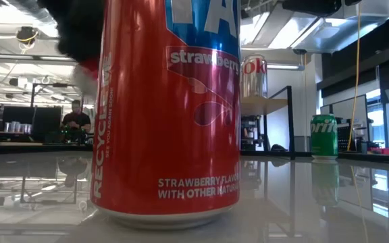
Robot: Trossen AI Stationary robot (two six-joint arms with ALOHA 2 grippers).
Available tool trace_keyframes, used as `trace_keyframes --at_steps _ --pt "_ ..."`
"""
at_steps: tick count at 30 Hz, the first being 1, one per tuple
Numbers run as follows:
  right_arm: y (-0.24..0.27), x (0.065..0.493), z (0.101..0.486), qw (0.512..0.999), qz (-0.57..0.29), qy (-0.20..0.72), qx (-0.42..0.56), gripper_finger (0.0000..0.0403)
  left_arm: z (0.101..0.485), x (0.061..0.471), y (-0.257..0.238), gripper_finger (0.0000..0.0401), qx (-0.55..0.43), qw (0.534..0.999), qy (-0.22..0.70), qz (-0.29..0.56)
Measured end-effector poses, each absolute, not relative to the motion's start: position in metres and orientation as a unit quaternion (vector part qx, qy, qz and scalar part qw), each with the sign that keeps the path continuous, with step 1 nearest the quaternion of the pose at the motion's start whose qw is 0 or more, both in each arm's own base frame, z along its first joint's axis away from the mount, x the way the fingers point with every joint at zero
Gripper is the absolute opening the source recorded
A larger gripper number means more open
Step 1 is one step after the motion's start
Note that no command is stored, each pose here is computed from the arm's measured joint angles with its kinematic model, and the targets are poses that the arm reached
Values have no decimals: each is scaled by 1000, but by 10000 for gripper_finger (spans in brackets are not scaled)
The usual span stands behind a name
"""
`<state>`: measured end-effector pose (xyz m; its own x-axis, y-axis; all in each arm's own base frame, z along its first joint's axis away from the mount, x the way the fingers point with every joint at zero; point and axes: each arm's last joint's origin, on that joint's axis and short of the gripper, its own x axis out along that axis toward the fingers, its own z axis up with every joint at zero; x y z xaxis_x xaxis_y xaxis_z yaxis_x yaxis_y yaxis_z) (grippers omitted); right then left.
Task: Place canned beverage on shelf
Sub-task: Put the red black soda can on the shelf aligned with the other red black soda can
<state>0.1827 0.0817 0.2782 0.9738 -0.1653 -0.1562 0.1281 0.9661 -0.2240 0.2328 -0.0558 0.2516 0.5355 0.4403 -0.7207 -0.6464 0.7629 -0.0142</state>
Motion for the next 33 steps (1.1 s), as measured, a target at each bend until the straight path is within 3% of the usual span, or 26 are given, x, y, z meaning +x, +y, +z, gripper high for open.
trace_keyframes --at_steps 11,24,33 --pt "83 186 274 987 -77 97 -105 381 267 283 -51 280 -28 939 229 254" --pt "81 185 274 982 -115 99 -110 381 253 339 8 280 17 953 126 276" --pt "81 185 272 981 -115 105 -111 381 238 355 46 280 26 944 83 318"
